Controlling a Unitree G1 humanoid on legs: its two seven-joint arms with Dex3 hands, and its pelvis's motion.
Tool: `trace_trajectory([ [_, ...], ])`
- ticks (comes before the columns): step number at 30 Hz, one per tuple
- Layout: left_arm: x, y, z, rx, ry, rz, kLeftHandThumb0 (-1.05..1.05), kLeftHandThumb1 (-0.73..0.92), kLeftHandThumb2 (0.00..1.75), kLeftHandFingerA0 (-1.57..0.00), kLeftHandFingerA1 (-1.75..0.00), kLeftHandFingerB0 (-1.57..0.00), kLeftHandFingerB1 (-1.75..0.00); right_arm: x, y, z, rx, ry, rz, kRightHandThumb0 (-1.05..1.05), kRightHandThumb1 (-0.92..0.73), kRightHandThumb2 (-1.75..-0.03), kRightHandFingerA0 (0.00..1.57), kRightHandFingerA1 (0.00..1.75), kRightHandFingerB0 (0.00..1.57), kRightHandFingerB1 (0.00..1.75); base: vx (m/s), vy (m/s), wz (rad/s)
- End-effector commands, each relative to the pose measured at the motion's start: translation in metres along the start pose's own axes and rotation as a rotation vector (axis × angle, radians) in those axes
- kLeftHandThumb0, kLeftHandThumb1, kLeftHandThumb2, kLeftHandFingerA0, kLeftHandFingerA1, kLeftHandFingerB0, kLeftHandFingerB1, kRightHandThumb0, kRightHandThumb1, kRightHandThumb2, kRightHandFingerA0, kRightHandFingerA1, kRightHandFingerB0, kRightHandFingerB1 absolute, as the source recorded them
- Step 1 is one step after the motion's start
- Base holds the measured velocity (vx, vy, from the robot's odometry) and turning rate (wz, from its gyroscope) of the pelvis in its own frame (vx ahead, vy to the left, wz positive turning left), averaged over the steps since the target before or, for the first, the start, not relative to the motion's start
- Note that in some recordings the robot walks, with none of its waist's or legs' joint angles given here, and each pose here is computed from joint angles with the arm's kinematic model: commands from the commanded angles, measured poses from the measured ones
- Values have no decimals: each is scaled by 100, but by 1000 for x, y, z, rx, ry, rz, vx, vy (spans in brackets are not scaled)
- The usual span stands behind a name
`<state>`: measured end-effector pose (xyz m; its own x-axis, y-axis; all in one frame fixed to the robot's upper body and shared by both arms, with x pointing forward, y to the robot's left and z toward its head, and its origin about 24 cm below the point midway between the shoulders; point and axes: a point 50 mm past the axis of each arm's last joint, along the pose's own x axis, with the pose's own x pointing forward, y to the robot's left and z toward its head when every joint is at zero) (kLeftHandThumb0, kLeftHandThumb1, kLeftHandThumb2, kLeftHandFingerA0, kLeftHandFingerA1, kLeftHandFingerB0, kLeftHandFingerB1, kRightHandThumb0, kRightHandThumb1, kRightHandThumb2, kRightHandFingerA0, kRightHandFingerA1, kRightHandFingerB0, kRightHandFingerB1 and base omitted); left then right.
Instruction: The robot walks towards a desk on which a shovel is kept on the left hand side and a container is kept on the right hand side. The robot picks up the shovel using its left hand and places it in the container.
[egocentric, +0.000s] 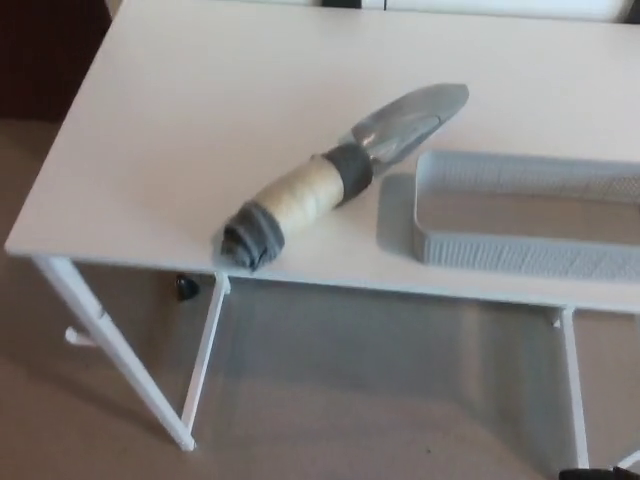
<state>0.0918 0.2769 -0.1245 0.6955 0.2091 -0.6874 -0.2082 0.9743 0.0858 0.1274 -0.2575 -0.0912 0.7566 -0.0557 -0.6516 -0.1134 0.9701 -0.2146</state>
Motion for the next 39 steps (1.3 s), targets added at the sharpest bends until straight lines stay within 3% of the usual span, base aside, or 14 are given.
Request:
trace_trajectory([
  [1,-1,9,5,2,-37,3,-14,50,58,-47,-43,-43,-38,1,0,-3,-29,12,1,-3,-42,-52,70,63,55,56,213,41,-24],
  [9,-3,10,5,25,-51,-4,-19,47,59,-46,-46,-40,-39,2,2,-1,-34,4,4,-3,-41,-51,71,64,55,57,236,176,-42],
  [23,-10,8,0,106,-59,-35,-20,49,55,-52,-45,-47,-39,2,4,-4,-10,2,15,-7,-42,-52,70,65,54,56,75,4,7],
  [28,-12,6,-3,93,-59,-45,-27,43,61,-47,-48,-45,-43,2,6,-3,-2,2,22,-6,-42,-52,72,68,55,59,68,-19,4],
  [34,-9,7,-7,61,-14,-34,-20,48,54,-54,-43,-49,-38,2,5,-3,-20,-3,23,-7,-42,-52,70,66,56,58,17,-4,1],
  [39,-11,1,-6,105,-62,-68,-20,47,59,-50,-46,-49,-42,5,5,1,-35,-1,12,-4,-41,-55,75,69,55,59,0,0,0],
])
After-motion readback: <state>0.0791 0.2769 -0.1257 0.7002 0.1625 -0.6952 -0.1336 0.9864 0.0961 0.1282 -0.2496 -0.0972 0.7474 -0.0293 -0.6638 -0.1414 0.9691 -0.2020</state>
